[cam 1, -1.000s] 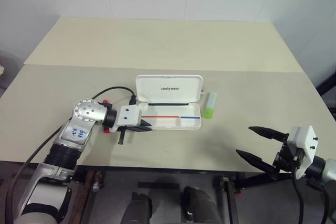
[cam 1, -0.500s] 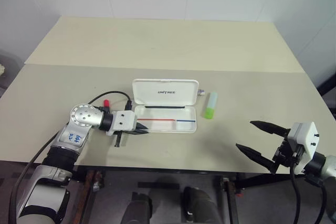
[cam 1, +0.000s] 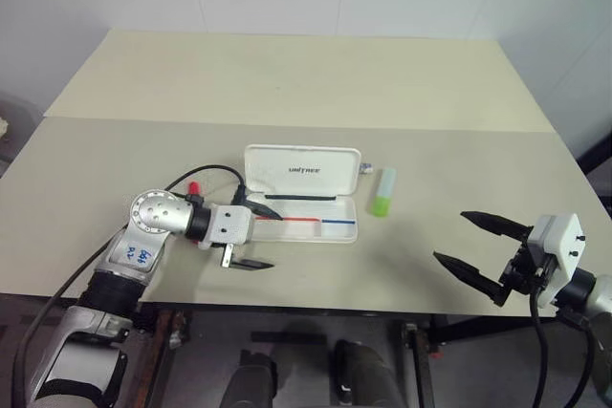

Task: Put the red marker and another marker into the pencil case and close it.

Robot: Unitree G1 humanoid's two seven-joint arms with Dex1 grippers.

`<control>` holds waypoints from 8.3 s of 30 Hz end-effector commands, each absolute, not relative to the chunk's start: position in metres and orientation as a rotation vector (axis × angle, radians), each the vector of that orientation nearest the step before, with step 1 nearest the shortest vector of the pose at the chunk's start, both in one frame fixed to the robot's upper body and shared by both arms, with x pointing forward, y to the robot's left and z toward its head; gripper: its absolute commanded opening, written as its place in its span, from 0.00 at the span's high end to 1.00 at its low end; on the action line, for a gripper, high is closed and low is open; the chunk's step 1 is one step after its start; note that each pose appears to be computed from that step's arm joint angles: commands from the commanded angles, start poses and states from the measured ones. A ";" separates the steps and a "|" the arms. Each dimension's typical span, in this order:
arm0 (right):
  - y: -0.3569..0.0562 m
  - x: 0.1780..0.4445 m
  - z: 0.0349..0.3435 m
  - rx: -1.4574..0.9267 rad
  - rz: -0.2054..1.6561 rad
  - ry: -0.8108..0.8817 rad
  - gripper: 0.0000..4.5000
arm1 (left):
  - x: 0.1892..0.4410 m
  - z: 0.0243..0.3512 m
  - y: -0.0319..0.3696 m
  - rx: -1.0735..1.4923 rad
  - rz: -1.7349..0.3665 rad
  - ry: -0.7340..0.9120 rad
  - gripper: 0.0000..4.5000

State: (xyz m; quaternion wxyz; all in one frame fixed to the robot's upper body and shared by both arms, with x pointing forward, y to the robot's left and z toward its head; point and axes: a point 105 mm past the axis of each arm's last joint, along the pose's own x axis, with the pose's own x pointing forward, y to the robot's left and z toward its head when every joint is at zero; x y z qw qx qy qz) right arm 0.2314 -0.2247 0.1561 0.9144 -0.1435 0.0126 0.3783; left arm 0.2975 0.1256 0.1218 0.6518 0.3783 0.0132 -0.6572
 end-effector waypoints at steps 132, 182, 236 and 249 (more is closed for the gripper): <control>-0.205 0.204 0.163 -0.245 0.781 -0.146 0.00 | 0.353 0.177 0.063 0.738 -1.390 -0.100 0.87; -0.152 0.318 0.148 -0.110 0.372 0.074 0.00 | 0.318 0.263 0.110 0.408 -1.249 -0.475 0.01; -0.151 0.360 0.087 -0.107 0.189 0.390 0.49 | 0.264 0.256 0.157 0.344 -1.355 -0.395 0.00; -0.159 0.378 0.120 -0.134 0.178 0.249 0.75 | 0.262 0.256 0.157 0.337 -1.345 -0.404 0.00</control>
